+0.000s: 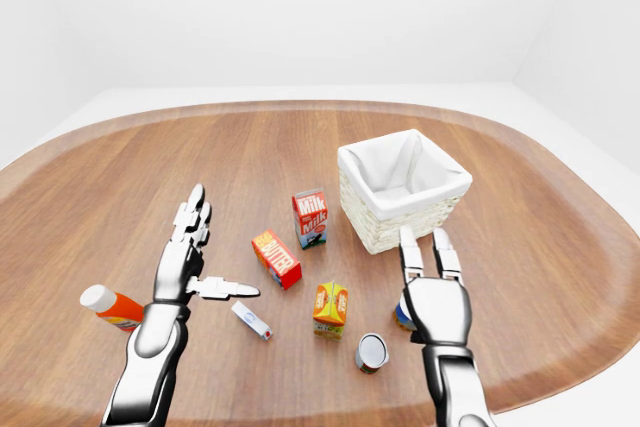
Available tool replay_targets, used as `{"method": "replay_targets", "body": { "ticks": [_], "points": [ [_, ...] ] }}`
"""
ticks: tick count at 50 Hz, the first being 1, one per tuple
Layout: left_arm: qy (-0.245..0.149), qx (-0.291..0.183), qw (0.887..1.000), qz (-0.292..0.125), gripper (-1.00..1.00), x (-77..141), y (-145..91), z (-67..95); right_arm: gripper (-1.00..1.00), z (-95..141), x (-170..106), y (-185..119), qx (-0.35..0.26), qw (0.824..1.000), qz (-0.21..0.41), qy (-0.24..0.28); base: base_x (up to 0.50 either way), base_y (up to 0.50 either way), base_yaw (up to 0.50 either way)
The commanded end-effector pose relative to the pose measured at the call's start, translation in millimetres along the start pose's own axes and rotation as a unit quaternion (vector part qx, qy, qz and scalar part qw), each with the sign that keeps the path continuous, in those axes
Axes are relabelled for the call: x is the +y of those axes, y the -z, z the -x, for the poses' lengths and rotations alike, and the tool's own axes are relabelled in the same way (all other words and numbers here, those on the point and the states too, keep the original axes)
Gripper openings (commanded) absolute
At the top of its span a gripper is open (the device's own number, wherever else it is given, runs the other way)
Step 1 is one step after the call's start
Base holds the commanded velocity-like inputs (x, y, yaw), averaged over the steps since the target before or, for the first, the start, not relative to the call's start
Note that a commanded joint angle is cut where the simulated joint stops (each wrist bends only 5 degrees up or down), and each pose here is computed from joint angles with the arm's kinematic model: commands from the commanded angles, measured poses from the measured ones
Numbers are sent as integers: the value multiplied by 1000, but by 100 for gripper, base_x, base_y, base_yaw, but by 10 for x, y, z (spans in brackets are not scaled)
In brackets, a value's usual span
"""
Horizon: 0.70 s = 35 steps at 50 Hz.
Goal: Pick up the alphabet soup and the tomato sauce, and put them in the basket.
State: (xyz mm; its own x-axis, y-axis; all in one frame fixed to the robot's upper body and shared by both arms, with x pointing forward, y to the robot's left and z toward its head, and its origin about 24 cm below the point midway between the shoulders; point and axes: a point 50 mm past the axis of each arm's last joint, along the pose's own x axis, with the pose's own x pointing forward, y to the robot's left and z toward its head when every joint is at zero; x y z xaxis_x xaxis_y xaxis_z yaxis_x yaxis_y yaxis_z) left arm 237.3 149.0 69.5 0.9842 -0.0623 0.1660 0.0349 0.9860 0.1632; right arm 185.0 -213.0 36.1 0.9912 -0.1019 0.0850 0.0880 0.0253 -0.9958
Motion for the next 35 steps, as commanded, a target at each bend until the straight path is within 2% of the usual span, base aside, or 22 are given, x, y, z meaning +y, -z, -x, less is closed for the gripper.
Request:
{"method": "replay_targets", "body": {
  "ticks": [1, 35],
  "points": [
    [-4, -2, 1000, 4, 100, 12, -9, 8, 100, -21, 82, -2, -9, 1000, 9, -5, 0, 0, 0],
    [-3, -2, 1000, 4, 100, 11, -9, 8, 100, -111, 421, 7, -40, 998, 40, -27, 0, 0, 0]
  ]
}}
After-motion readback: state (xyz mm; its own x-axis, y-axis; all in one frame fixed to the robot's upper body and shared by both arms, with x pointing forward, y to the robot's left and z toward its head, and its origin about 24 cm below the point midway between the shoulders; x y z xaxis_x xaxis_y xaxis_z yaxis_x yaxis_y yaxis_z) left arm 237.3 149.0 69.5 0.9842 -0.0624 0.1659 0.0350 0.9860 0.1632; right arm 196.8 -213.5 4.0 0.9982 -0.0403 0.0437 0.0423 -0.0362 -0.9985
